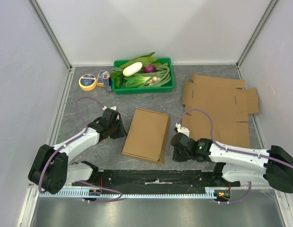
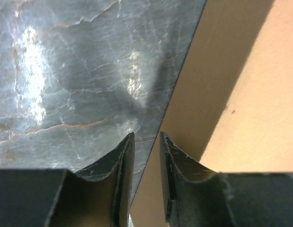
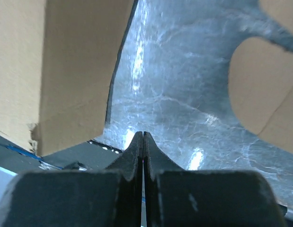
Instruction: Fold the paper box
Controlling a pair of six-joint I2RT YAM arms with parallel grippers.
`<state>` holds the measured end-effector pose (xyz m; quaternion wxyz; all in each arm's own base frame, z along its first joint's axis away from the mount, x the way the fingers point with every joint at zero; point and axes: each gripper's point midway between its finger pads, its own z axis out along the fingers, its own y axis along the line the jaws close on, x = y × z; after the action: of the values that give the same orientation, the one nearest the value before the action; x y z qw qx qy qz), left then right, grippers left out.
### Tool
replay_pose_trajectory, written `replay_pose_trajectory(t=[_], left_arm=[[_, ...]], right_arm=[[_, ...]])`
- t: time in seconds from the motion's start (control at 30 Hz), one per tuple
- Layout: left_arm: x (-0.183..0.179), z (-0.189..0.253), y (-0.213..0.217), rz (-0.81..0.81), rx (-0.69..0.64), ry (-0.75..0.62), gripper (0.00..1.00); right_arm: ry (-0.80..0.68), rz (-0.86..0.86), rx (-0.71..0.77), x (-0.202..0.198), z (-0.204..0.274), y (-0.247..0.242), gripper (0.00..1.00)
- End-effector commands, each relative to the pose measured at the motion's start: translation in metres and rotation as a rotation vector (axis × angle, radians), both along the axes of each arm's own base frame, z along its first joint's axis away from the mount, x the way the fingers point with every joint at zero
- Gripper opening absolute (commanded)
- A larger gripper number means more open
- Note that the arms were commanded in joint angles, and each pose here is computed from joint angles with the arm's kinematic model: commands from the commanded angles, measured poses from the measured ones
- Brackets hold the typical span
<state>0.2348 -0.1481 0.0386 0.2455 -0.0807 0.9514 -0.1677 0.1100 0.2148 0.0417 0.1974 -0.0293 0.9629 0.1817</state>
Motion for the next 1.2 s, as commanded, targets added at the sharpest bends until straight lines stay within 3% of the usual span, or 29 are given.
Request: replay_pose_trajectory(t=[0.0, 0.1, 0.27, 0.37, 0.4, 0.5, 0.53, 0.63, 0.7, 0.97, 1.17], left_arm=[[-0.019, -0.008, 0.002, 0.022, -0.012, 0.056, 0.32], [-0.037, -0.013, -0.002, 0.022, -0.011, 0.091, 0.29], [-0.070, -0.014, -0.038, -0.015, -0.097, 0.133, 0.26], [-0.072, -0.006, -0.044, -0.008, -0.117, 0.108, 0.26], [-0.068, -0.007, -0.030, 0.035, -0.057, 0.090, 0.27], [-0.055, 0.010, -0.005, 0.095, 0.039, 0.005, 0.35], [-0.052, 0.018, 0.000, 0.107, 0.046, -0.021, 0.37], [-0.045, 0.030, 0.010, 0.142, 0.062, -0.044, 0.39], [-0.047, 0.032, 0.009, 0.136, 0.054, -0.040, 0.39], [-0.074, 0.000, 0.019, 0.133, 0.065, 0.057, 0.36], [-0.096, -0.014, -0.012, 0.044, -0.029, 0.135, 0.27]], right_arm=[[0.060, 0.031, 0.014, -0.017, -0.007, 0.020, 0.00], [0.057, 0.061, 0.055, -0.014, -0.002, 0.059, 0.00], [0.002, -0.019, 0.316, 0.018, 0.050, 0.140, 0.00], [0.019, -0.032, 0.319, 0.032, 0.048, 0.138, 0.00], [0.014, -0.031, 0.314, 0.033, 0.049, 0.134, 0.00], [-0.037, -0.055, 0.192, 0.030, 0.042, 0.091, 0.00], [-0.030, -0.028, 0.081, 0.021, 0.025, 0.063, 0.00], [0.015, 0.021, -0.071, -0.003, 0.012, 0.016, 0.00], [0.030, 0.041, -0.097, -0.015, 0.010, -0.001, 0.00], [0.138, 0.064, 0.067, -0.035, 0.011, 0.039, 0.00], [0.179, 0.078, 0.296, -0.034, 0.032, 0.128, 0.00]])
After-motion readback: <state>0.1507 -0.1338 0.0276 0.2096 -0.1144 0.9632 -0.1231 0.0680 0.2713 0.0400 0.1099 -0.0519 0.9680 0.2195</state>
